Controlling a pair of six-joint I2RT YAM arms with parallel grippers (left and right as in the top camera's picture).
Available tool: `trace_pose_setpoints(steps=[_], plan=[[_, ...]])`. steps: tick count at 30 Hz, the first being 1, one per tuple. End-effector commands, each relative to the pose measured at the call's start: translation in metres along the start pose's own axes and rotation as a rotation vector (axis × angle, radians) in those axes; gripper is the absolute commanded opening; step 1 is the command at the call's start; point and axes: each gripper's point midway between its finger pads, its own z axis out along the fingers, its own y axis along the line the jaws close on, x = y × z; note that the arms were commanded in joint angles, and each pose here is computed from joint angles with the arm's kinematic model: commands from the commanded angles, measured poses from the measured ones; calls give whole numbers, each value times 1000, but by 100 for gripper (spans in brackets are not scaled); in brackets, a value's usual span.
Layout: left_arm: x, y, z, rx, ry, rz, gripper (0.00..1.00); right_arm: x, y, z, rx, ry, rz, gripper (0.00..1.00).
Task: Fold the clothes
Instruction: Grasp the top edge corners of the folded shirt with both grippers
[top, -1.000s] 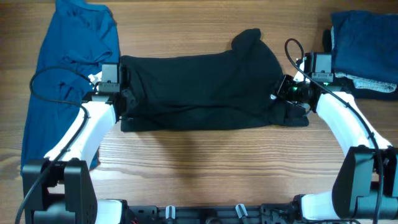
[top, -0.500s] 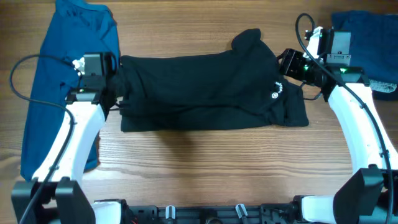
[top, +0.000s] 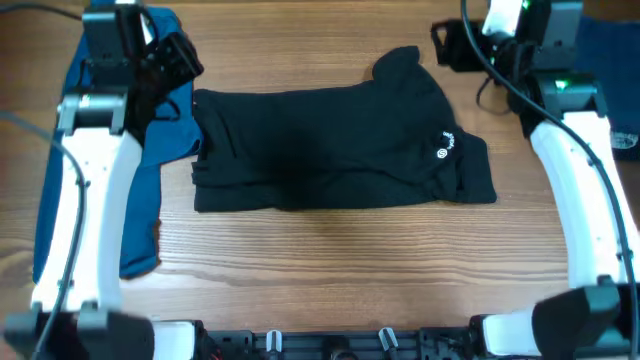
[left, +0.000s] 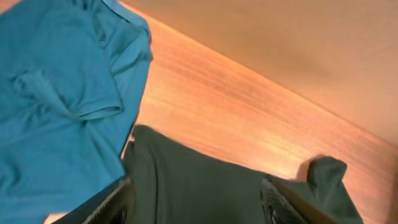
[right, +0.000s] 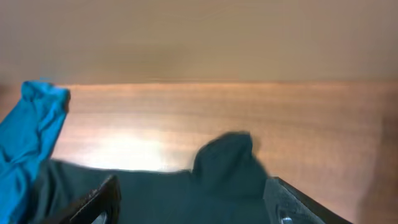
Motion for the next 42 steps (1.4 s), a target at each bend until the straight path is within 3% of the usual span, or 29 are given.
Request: trace_pose_setpoints(steps=[1, 5, 10, 18, 23, 29, 33, 39, 42], plan=[[31, 16, 71, -45, 126, 19, 65, 23, -9, 43, -12, 63, -15, 74], [61, 31, 146, -57, 191, 19, 64, 48, -1, 70, -52, 137, -12, 75], [86, 48, 189, -91, 230, 43, 61, 61, 15, 78, -61, 172, -44, 75], [98, 68, 215, -169, 218, 58, 59, 69, 17, 86, -48, 189, -55, 75], [95, 72, 222, -207, 179, 96, 66, 80, 13, 95, -45, 219, -46, 75], [111, 72, 232, -217, 208, 137, 66, 85, 12, 100, -43, 231, -44, 75], [114, 70, 233, -215, 213, 143, 51, 83, 12, 100, -43, 225, -45, 75], [132, 80, 237, -241, 271, 146, 47, 83, 12, 100, -44, 221, -47, 75], [149, 88, 243, -260, 317, 149, 40, 78, 10, 101, -29, 203, -53, 75]])
